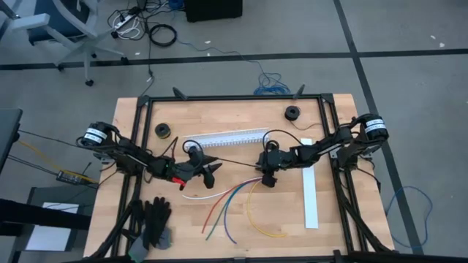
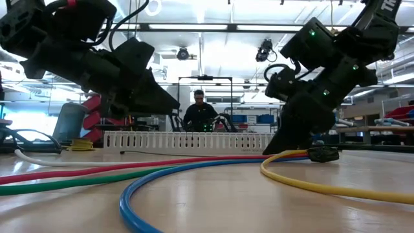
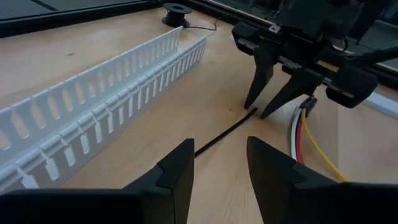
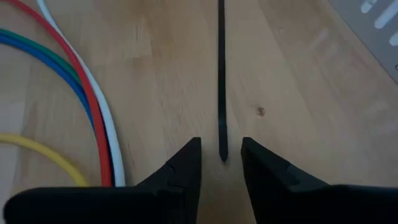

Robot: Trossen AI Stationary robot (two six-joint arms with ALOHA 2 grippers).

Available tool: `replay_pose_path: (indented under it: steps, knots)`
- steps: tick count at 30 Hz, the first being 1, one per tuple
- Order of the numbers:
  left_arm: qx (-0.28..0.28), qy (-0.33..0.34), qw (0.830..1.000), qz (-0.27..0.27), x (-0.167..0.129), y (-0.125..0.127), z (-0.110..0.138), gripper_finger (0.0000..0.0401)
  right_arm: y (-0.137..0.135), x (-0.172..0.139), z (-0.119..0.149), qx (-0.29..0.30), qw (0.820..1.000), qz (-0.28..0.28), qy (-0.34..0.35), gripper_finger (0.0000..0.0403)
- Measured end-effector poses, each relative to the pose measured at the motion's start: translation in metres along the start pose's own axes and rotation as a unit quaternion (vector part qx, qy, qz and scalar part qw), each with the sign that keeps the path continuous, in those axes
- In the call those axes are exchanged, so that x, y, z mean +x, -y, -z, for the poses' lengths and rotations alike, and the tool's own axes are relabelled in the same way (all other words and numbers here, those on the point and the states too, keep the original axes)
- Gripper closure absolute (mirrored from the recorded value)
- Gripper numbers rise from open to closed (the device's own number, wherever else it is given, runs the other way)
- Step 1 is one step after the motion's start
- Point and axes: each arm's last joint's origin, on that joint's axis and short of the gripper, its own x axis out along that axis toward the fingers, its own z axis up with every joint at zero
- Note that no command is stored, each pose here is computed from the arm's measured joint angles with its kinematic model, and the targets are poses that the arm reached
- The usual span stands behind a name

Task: Ziptie cables
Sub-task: Insert zip tie on the cable wire

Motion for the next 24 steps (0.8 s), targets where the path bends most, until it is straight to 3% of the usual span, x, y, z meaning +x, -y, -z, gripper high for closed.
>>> replay_pose_path:
  steps: [4,10,16,24]
  knots:
    - [0.0,0.0,1.0,0.0,0.0,0.0,0.0,0.0279,0.001,0.001,0.003,-0.028,0.999,0.024,-0.007,0.0318]
    - [0.0,0.001,1.0,-0.001,0.0,0.0,0.0,0.0279,0.004,0.011,0.008,-0.032,0.999,0.028,-0.016,0.0394]
    - [-0.006,0.002,1.0,-0.002,0.0,0.0,0.0,0.0279,-0.001,0.012,0.008,-0.017,0.999,0.027,0.002,0.0401]
    - [-0.063,0.0,0.998,0.002,0.0,0.0,0.0,0.0279,-0.006,-0.005,-0.015,0.003,0.995,0.032,0.092,0.0403]
